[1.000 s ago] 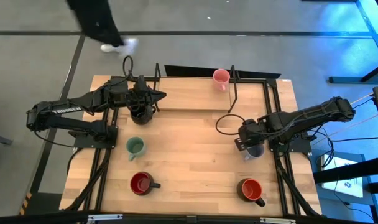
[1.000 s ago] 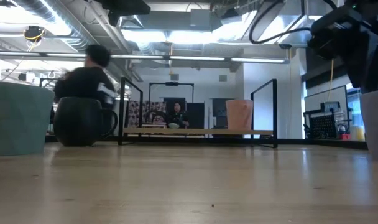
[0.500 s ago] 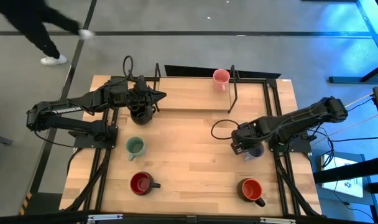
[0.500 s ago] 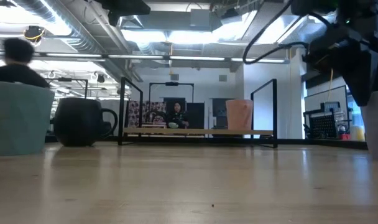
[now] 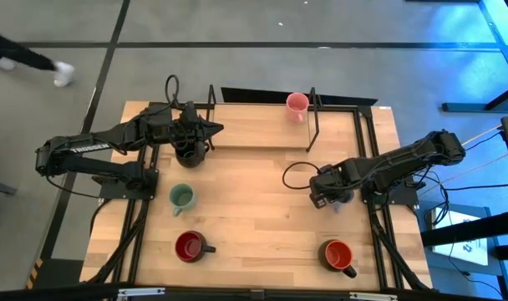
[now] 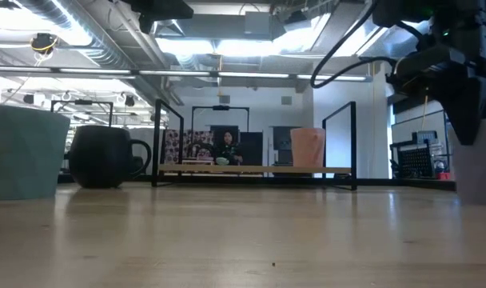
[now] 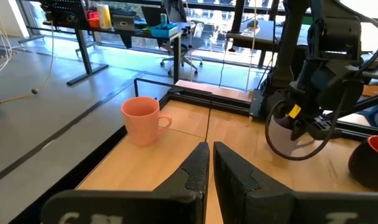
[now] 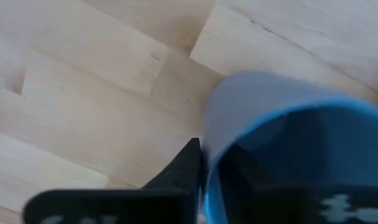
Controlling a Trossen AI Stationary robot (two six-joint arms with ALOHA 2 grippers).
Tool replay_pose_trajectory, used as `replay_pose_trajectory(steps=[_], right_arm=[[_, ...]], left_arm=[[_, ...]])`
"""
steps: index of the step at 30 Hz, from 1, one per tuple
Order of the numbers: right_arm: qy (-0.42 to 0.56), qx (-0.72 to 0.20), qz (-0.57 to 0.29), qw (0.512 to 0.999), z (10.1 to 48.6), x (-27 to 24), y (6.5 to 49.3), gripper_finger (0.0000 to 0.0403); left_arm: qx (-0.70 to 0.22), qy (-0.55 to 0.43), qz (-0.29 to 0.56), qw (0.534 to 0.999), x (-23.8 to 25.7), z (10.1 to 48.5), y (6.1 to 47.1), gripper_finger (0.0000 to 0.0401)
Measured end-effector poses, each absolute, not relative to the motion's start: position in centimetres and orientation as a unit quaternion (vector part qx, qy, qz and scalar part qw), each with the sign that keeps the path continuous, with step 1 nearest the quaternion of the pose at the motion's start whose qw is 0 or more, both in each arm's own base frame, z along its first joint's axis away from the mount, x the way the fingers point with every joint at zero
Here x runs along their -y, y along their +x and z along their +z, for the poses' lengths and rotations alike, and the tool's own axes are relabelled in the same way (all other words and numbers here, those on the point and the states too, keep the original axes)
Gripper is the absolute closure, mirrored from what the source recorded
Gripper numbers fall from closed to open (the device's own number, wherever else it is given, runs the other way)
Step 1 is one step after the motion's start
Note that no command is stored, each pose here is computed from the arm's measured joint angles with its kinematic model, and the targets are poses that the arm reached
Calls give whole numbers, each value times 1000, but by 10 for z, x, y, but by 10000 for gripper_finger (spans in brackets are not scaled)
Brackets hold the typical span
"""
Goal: Place coffee mugs
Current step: Put the purple mug on the shelf
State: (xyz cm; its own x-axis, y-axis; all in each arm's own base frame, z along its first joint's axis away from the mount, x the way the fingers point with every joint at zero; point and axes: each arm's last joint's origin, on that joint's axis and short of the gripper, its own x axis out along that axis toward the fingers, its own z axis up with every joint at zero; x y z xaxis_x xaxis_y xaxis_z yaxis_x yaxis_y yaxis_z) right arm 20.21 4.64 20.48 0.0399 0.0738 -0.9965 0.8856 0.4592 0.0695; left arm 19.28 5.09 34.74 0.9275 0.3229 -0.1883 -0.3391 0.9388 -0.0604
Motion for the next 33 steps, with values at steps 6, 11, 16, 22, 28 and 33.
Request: replay_pose_trajectory(steps=[6,11,16,22,28,33], right_arm=[[361,-615,-282,642,209,-47,207,389],[320,-597,-244,694,228,-48,218,396],[294,-567,-225,736,249,-43,229,397],[281,-524,-223,773,277,-29,242,398],[237,-509,-209,801,301,-16,271,400],[195,-522,-203,805,320,-4,299,400]], left_arm=[[-88,-45,169,981,-51,347,193,384],[-88,-45,169,981,-51,347,193,384],[-88,-45,169,981,-51,347,193,384],[-88,-45,169,981,-51,347,193,384],[-88,-46,169,981,-51,347,193,384],[-87,-47,169,981,-51,348,193,384]])
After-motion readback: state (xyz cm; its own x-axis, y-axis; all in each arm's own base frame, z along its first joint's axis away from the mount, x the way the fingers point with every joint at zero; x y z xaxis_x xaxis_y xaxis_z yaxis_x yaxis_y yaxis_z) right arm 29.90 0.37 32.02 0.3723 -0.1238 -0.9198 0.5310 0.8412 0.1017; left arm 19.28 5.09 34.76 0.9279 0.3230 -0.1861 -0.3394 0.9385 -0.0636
